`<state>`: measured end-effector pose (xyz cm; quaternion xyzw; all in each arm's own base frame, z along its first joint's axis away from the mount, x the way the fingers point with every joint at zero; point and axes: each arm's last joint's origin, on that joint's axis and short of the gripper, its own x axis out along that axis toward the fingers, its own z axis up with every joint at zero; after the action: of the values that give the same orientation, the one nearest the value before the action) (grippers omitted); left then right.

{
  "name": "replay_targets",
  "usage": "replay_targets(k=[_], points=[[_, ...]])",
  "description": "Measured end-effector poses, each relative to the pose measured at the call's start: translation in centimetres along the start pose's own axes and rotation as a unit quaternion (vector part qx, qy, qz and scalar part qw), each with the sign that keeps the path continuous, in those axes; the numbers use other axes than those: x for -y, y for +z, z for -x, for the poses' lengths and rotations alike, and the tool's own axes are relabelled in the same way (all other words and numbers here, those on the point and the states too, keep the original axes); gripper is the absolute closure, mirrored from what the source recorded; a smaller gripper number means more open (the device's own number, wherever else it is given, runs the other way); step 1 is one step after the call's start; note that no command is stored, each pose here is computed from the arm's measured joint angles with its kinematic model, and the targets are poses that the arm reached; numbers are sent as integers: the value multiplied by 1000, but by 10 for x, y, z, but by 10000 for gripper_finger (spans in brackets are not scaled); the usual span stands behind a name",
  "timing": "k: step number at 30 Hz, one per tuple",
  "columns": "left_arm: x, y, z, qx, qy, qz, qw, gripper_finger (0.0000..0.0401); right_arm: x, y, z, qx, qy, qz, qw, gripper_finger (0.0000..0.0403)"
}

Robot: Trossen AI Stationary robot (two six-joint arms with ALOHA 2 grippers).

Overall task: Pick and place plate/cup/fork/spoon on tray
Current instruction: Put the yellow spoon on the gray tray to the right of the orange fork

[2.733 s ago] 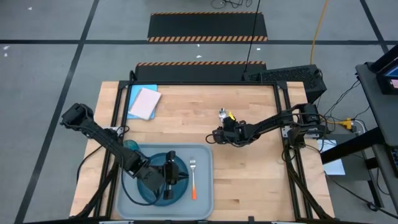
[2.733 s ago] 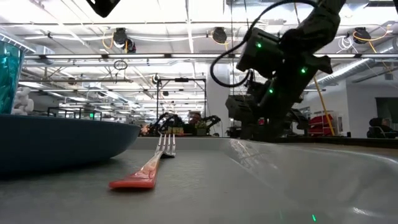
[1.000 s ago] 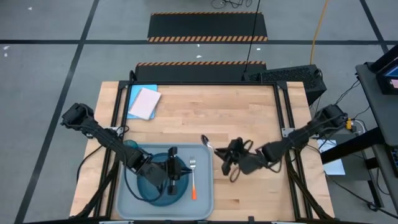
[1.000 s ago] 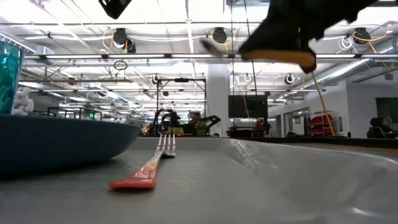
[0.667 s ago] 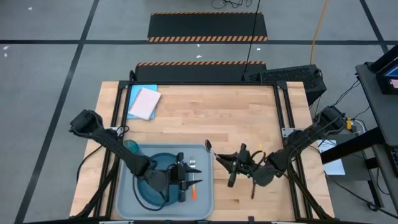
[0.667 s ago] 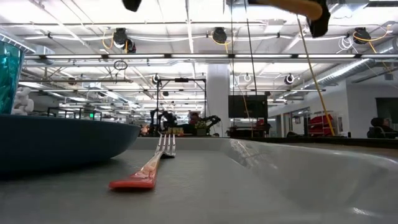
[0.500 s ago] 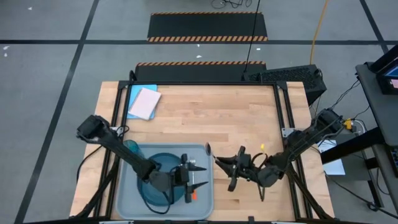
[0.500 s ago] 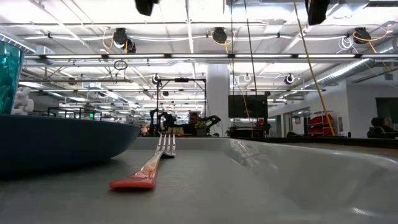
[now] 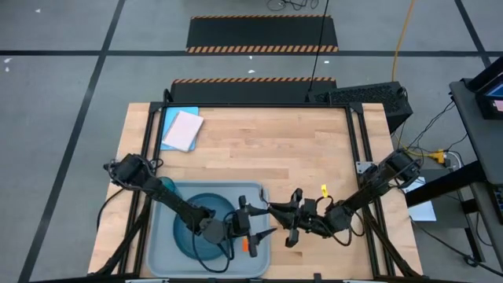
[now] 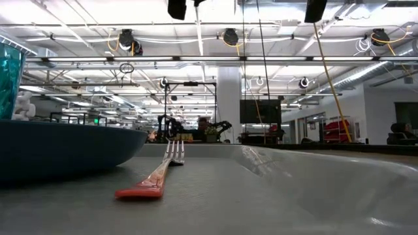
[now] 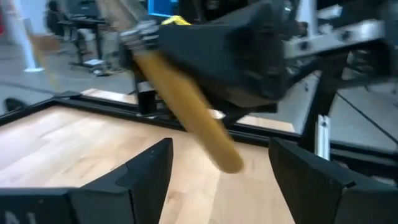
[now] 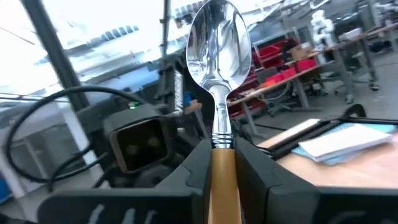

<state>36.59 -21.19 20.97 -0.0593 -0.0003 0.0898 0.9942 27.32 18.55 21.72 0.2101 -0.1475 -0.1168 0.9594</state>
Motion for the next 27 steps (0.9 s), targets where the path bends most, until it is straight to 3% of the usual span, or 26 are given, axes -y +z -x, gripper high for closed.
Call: replay_targets(k=[5,21,27], points=[[-4,0,-2,2,37,19,999,157,-1,3,-1,7,15,-6,1000,365],[-18,2,-17,-6,-15,50,999,204,3,3,-7,7,10,14,1000,365],[-22,2,-20,-5,-14,60,998,265,4,1,-7,2,6,23,1000,365]])
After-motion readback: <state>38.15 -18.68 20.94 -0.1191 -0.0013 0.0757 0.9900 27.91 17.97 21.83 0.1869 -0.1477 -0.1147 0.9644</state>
